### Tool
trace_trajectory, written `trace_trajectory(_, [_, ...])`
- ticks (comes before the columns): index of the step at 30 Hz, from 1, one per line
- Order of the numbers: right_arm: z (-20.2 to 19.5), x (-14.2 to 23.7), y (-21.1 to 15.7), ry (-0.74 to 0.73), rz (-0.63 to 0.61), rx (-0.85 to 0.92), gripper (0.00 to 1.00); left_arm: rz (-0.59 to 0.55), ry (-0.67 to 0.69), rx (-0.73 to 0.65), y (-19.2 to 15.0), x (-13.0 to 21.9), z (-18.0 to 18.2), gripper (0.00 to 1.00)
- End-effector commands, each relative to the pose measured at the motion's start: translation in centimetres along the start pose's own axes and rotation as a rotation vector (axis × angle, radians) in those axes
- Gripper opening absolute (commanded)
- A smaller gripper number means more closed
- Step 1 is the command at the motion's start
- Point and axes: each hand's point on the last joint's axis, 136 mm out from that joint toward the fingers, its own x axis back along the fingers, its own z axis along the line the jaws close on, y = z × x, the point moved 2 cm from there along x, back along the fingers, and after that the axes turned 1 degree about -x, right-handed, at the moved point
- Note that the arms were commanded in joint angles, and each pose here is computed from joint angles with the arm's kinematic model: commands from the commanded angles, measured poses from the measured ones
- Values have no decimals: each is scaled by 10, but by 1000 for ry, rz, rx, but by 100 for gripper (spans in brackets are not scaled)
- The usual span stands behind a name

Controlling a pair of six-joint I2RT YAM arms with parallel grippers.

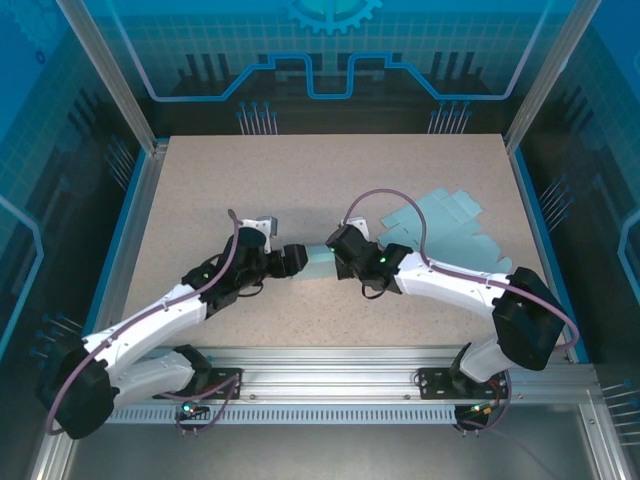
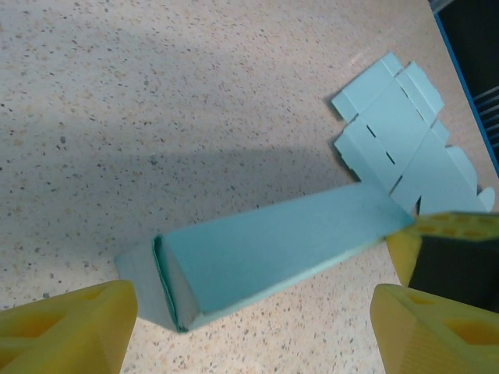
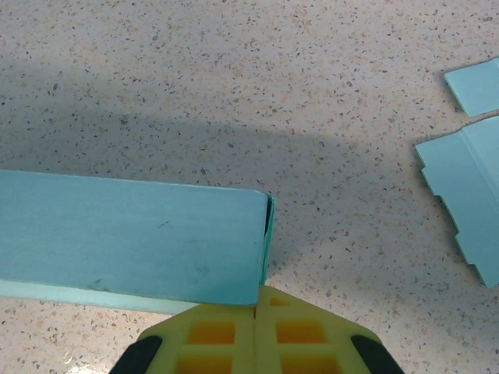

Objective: Fold the paper box

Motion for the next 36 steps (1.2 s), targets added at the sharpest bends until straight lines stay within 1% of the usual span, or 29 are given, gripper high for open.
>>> trace_trajectory(1, [0,-3,-16,-31,59,55,0,6,39,66,9,-10,6,79])
trace_trajectory(2, [0,-3,-16,-32,60,54,0,15,47,71,7,-13,9,76])
trace_trajectory(4, [0,-3,-16,-34,58,53,0,34,58,87,3,-19,15,67])
trace_trajectory(10, [1,-3,-16,-33,60,55,0,92,86,118,-19,-28,31,57])
trace_trajectory(17, [2,-3,-17,-28,69,58,0,129,99,169,-45,-40,47,38])
trace_trajectory(20, [5,-2,-16,-11,71,56,9,147,117,181,-57,-45,56,34])
trace_trajectory(23, [9,1,-16,19,77,52,22,151,133,192,-64,-48,63,30])
trace_trajectory(25, [11,5,-14,34,79,48,33,148,144,197,-67,-49,67,28])
trace_trajectory(26, [12,8,-12,43,78,44,36,146,147,198,-68,-49,68,27])
trace_trajectory(31, [17,22,0,94,59,22,51,134,158,183,-69,-48,70,26])
trace_trajectory(36, [23,37,15,182,30,-47,61,130,148,174,-70,-51,68,25])
